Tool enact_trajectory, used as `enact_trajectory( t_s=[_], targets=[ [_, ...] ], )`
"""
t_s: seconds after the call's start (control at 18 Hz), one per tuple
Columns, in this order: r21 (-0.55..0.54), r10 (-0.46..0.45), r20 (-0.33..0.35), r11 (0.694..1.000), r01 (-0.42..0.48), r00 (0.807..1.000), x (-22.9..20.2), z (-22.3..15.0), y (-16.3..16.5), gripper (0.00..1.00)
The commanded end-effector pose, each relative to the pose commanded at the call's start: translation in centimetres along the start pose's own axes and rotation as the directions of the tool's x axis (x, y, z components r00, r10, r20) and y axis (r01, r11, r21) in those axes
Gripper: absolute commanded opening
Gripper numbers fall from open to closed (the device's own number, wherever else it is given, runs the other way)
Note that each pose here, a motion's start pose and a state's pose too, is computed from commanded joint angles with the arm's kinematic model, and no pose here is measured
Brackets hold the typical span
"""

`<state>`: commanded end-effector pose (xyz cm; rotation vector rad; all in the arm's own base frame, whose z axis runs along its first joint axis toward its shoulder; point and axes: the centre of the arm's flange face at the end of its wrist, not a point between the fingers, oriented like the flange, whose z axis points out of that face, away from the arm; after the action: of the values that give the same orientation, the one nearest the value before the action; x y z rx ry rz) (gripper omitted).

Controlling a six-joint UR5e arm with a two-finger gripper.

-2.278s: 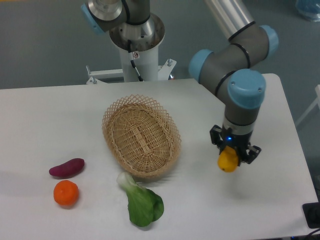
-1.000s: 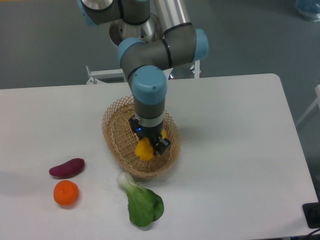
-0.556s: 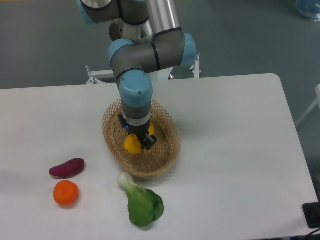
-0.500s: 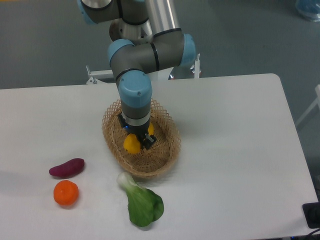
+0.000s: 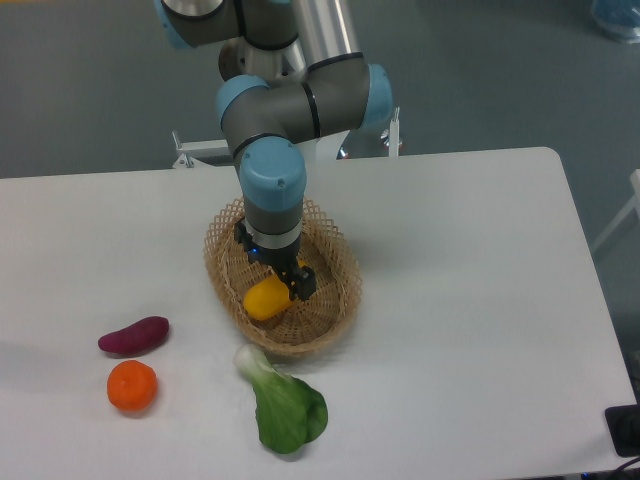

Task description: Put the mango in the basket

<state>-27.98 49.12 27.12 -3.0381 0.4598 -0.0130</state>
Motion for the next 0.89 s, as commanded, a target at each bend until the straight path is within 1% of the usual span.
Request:
enact_trajectory(
  t_s=[0.17, 0.33, 0.56, 0.72, 0.78, 0.89],
  targets=[
    [0.018, -0.049, 0.030, 0.999, 0.048, 0.998, -2.8, -1.6, 1.6, 1.00],
    [0.048, -0.080, 0.068, 0.996, 0.077, 0.994, -5.7, -3.6, 2.1, 1.00],
    [0.071, -0.110, 0.094, 0.992, 0.103, 0.990, -9.3, -4.6, 2.8, 1.00],
    [0.069, -0.134, 0.111, 0.990, 0.126, 0.985, -11.7, -5.3, 4.2, 1.00],
    [0.068, -0.133, 0.117, 0.990, 0.126, 0.984, -12.5, -5.5, 5.2, 1.00],
    [0.056, -0.086, 0.125, 0.995, 0.080, 0.988, -13.6, -5.7, 6.8, 1.00]
  ],
)
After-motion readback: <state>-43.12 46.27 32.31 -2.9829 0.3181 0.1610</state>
